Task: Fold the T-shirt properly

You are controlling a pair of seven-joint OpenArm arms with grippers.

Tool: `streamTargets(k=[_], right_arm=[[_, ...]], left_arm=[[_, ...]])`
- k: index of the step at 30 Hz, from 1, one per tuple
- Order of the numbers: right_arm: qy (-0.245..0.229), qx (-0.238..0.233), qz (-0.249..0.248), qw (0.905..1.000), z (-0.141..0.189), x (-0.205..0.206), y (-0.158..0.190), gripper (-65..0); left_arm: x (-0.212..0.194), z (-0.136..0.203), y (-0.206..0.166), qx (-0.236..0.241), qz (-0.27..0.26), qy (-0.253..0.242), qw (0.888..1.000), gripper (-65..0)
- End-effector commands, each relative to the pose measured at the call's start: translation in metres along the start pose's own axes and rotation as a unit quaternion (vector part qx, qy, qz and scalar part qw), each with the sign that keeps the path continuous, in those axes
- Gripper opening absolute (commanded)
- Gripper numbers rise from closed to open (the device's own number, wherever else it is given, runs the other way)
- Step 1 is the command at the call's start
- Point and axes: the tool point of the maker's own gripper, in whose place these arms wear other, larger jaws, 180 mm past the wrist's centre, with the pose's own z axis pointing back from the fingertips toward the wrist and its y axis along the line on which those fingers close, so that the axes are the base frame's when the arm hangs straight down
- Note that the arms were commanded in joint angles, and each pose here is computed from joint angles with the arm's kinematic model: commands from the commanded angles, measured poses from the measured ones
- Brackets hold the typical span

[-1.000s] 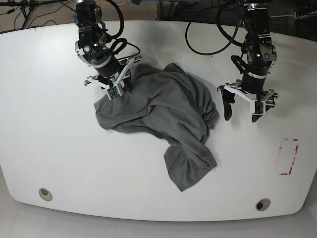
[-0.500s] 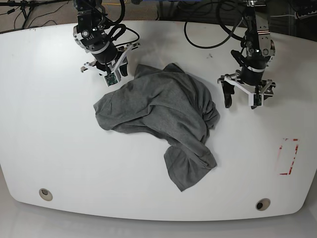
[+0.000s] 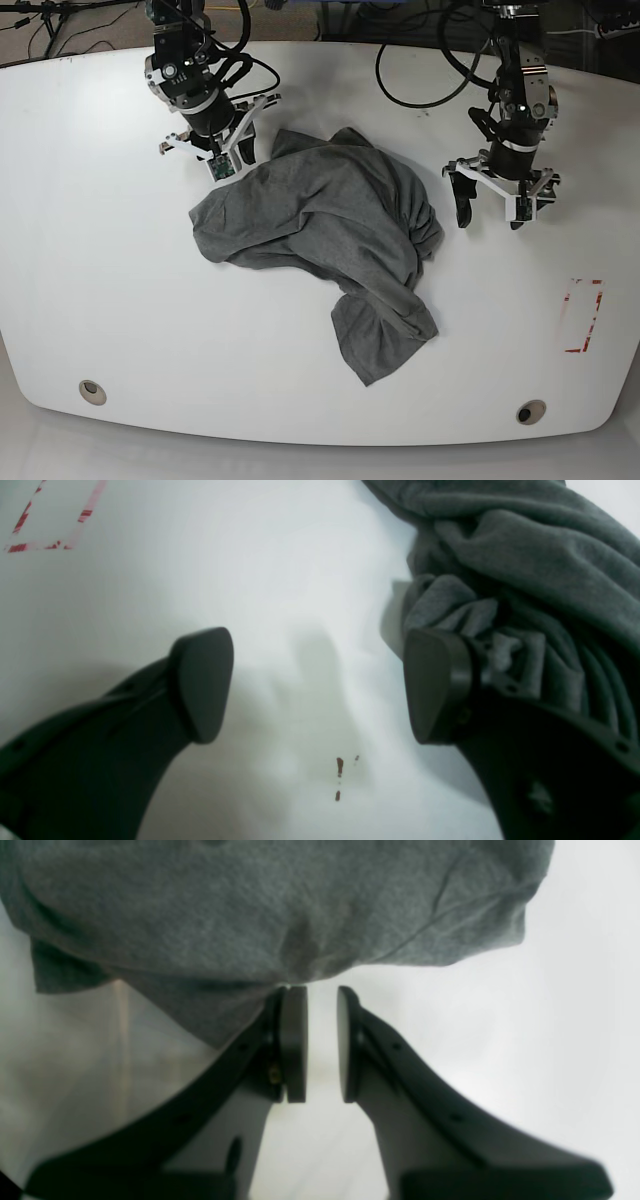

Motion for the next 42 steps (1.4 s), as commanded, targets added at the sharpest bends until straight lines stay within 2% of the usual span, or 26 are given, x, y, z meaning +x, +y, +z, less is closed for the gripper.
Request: streamTargets(k=[1,16,19,23,26,42], right_arm=[[-0.031,-0.004,0.004,0.9995,0.003,0.018,-0.003,-55.8],[-0.07,-0.02,0.012,0.9973,-0.003,0.054,-0.018,-54.1],[-0.083,-0.025,0.015,0.9962,-0.005,0.065,-0.022,-48.0],[-0.1,-0.029,0.017,0.9944,-0.006,0.081,-0.027,-34.7],[-0.11,-0.031,0.02,0.9932,-0.009,0.092,-0.03,-30.6],[-0.097,-0.04,0.009,0.9945,-0.07,0.129,-0.069,-30.4]], left_arm=[[0.018,0.001,0.001,0.0,-0.005,-0.029,1.0,-15.3],[0.033,0.005,0.0,0.0,-0.011,-0.048,0.999,-15.3],[0.034,0.005,0.0,0.0,-0.012,-0.05,0.999,-15.3],[0.033,0.005,0.0,0.0,-0.012,-0.048,0.999,-15.3],[0.034,0.005,0.005,0.0,-0.022,-0.048,0.999,-15.3],[0.027,0.009,0.007,-0.004,-0.037,-0.037,0.999,-15.3]])
